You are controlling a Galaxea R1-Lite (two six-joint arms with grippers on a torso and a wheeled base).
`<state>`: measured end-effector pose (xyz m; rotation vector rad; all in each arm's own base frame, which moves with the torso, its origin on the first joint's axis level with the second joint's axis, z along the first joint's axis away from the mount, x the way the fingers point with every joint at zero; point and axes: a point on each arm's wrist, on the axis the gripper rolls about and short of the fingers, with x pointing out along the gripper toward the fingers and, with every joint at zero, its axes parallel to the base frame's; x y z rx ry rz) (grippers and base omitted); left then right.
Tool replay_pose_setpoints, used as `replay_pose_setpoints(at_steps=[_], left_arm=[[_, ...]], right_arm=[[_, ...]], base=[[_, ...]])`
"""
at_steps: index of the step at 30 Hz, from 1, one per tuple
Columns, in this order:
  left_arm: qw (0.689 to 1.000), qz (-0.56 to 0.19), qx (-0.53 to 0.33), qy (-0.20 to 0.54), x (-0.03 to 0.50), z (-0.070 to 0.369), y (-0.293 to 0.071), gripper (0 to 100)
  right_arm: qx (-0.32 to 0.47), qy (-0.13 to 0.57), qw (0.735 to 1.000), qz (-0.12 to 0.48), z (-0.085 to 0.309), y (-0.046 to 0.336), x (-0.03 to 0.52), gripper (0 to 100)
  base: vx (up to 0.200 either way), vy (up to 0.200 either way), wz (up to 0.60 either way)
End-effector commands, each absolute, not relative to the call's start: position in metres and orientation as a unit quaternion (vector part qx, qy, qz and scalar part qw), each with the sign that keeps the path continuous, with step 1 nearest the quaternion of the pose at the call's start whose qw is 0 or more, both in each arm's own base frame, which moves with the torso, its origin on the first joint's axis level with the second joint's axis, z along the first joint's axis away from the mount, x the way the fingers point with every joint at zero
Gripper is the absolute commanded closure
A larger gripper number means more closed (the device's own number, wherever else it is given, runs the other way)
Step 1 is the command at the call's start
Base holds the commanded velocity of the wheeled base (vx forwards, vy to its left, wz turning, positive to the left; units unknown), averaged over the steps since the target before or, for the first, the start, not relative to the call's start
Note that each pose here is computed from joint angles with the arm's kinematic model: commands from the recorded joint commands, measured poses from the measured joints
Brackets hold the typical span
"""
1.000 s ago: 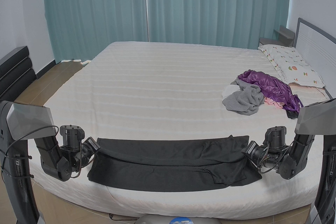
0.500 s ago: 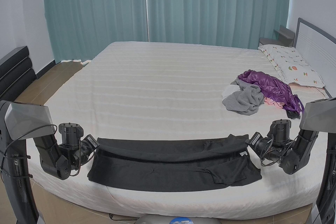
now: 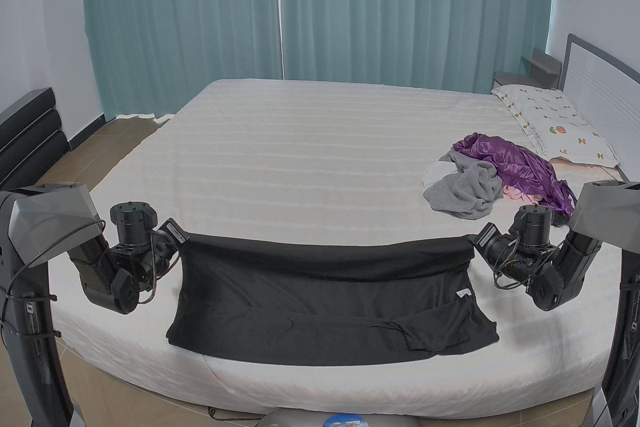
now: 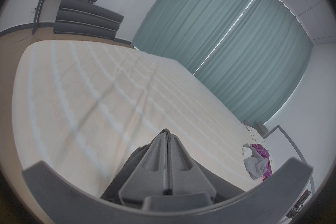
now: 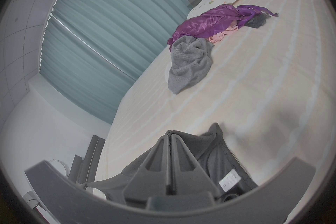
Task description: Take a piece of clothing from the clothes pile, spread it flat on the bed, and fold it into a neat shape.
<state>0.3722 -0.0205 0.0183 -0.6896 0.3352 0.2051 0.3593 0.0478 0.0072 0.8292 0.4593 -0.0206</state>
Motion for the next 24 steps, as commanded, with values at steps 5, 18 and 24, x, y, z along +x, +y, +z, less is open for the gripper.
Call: replay_pose_setpoints(at_steps=[5,18,24], left_arm=[[0.928,0.090,-0.333,0.138,0.397,0.020,-0.021,100],[0.929,0.093,-0.335,0.126,0.413,0.012,-0.016,100],[0.930,0.101,-0.319,0.150,0.407,0.000,-0.015,100]], right_arm=[[0.401,0.203,0.893,-0.004,0.016,0.048,0.382,100],[0.401,0.204,0.893,-0.007,0.012,0.050,0.403,100],[0.391,0.220,0.894,-0.011,0.007,0.049,0.393,100]], base=[[0.000,0.000,0.00],[0.000,0.000,0.00],[0.000,0.000,0.00]])
